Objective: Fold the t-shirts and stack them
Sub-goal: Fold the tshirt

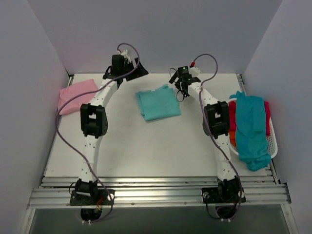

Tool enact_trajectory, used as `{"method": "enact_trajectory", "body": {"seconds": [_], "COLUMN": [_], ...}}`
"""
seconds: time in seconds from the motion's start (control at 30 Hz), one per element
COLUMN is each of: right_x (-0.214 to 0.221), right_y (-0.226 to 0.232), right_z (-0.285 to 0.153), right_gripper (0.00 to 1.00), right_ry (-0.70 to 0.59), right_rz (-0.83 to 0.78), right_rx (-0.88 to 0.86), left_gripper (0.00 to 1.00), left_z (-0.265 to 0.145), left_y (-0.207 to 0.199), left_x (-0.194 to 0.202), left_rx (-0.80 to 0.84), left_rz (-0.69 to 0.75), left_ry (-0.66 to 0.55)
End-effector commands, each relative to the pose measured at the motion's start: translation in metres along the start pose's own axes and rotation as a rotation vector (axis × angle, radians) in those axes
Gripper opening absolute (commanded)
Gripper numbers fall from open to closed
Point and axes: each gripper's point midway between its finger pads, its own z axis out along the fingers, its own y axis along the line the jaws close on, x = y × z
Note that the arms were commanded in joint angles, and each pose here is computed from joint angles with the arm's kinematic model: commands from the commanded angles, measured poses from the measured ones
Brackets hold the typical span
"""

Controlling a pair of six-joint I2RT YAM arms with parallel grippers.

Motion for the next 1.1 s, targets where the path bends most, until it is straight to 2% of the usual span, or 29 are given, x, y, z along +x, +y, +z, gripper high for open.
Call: {"method": "enact_trajectory", "body": {"seconds": [0.0,0.03,0.07,0.1,0.13,0.17,0.2,0.23,0.27,0.33,0.37,0.4,0.47,0.5,0.53,0.57,0.6,0.63,0.77,0.87,0.93,1.07], "right_x": [-0.016,0.001,-0.033,-0.036,-0.027,-0.042,-0.041,-0.041,-0.042,-0.043,-0.04,-0.037,-0.051,-0.036,-0.034,-0.039,-0.026,-0.023,-0.005,0.011,0.02,0.021], "right_y": [-0.015,-0.027,-0.002,0.001,-0.005,0.004,0.003,0.002,0.0,-0.006,-0.016,-0.022,-0.02,-0.034,-0.038,-0.038,-0.052,-0.058,-0.089,-0.106,-0.118,-0.114], "right_z": [-0.018,-0.02,-0.046,-0.055,-0.06,-0.082,-0.088,-0.102,-0.109,-0.122,-0.133,-0.139,-0.163,-0.162,-0.167,-0.18,-0.179,-0.183,-0.204,-0.222,-0.232,-0.267], "right_gripper": [1.0,1.0,1.0,1.0,1.0,1.0,1.0,1.0,1.0,1.0,1.0,1.0,1.0,1.0,1.0,1.0,1.0,1.0,1.0,1.0,1.0,1.0], "right_ry": [-0.006,0.01,-0.09,-0.11,-0.115,-0.137,-0.131,-0.128,-0.129,-0.14,-0.142,-0.147,-0.203,-0.184,-0.187,-0.207,-0.186,-0.183,-0.181,-0.16,-0.141,-0.162], "right_rz": [0.017,-0.008,0.022,0.017,-0.003,0.007,0.005,-0.006,-0.01,-0.013,-0.016,-0.016,0.019,0.008,0.01,0.024,0.019,0.023,0.034,0.037,0.031,0.01], "right_rx": [0.083,0.102,0.01,-0.013,-0.021,-0.066,-0.079,-0.087,-0.085,-0.08,-0.075,-0.066,-0.117,-0.098,-0.099,-0.122,-0.099,-0.094,-0.075,-0.075,-0.057,-0.113], "left_gripper": [0.94,0.94,0.94,0.94,0.94,0.94,0.94,0.94,0.94,0.94,0.94,0.94,0.94,0.94,0.94,0.94,0.94,0.94,0.94,0.94,0.94,0.94], "left_z": [-0.006,-0.002,-0.015,-0.02,-0.045,-0.044,-0.054,-0.082,-0.087,-0.11,-0.135,-0.142,-0.168,-0.174,-0.175,-0.18,-0.18,-0.178,-0.157,-0.141,-0.132,-0.111], "left_y": [-0.02,-0.009,-0.027,-0.026,-0.046,-0.026,-0.021,-0.035,-0.021,-0.013,-0.024,-0.008,-0.004,0.001,0.016,0.017,0.023,0.036,0.063,0.081,0.083,0.085], "left_x": [-0.009,0.005,-0.016,-0.02,-0.043,-0.023,-0.027,-0.047,-0.029,-0.031,-0.041,-0.021,-0.017,-0.011,0.015,0.018,0.029,0.052,0.095,0.118,0.119,0.131], "left_rx": [0.135,0.11,0.133,0.119,0.139,0.1,0.048,0.034,-0.012,-0.107,-0.123,-0.178,-0.242,-0.262,-0.298,-0.303,-0.312,-0.335,-0.349,-0.371,-0.352,-0.31], "left_rz": [-0.049,-0.061,-0.012,-0.002,0.03,0.016,0.019,0.046,0.044,0.062,0.079,0.065,0.056,0.05,0.031,0.016,0.005,-0.016,-0.056,-0.076,-0.083,-0.125], "left_ry": [0.097,0.123,0.052,0.02,-0.05,-0.035,-0.065,-0.122,-0.097,-0.142,-0.18,-0.149,-0.179,-0.177,-0.135,-0.148,-0.133,-0.093,-0.033,0.017,0.01,0.024]}}
